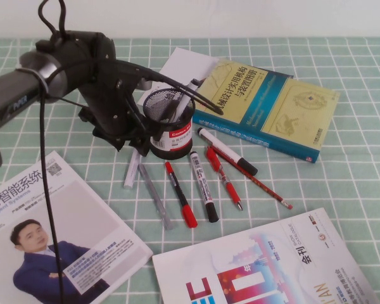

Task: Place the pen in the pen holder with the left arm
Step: Pick up the pen on the table

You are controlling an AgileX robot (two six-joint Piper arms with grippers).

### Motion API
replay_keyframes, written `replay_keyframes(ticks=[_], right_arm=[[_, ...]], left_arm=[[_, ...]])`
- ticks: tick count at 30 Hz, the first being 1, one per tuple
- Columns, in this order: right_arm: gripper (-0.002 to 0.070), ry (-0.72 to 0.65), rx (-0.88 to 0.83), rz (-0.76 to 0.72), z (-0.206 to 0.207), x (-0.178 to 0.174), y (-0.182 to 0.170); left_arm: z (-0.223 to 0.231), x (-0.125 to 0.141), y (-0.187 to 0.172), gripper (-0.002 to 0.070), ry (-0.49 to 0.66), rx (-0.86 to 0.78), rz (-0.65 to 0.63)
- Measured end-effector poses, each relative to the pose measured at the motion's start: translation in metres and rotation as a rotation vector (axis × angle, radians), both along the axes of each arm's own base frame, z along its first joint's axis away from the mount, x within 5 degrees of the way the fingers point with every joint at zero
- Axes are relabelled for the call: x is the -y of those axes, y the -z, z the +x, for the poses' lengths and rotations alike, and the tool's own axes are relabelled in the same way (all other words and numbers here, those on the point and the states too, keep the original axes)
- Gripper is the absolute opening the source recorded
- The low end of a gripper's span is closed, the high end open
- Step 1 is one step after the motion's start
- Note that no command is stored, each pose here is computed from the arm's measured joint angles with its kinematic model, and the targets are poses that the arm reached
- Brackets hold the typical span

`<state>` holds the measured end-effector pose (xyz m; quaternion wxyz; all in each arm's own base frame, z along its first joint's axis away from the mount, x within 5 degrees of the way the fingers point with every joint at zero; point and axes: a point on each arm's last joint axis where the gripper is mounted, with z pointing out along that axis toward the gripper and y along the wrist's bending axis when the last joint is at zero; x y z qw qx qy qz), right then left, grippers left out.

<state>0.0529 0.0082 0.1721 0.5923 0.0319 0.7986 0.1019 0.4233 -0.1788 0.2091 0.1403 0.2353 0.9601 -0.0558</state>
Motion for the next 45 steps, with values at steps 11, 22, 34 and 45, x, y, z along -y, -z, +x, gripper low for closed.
replay_keyframes(ticks=[11, 22, 34, 45], right_arm=[[-0.0020, 0.000, 0.000, 0.000, 0.000, 0.000, 0.000], [-0.0020, 0.000, 0.000, 0.000, 0.000, 0.000, 0.000], [-0.0020, 0.000, 0.000, 0.000, 0.000, 0.000, 0.000], [-0.0020, 0.000, 0.000, 0.000, 0.000, 0.000, 0.000]], left_arm=[[0.006, 0.000, 0.014, 0.0400, -0.002, 0.008, 0.021], [0.008, 0.001, 0.022, 0.0398, -0.002, 0.005, 0.024], [0.008, 0.002, 0.028, 0.0308, 0.024, -0.001, 0.055], [0.007, 0.002, 0.030, 0.0106, 0.048, -0.008, 0.078]])
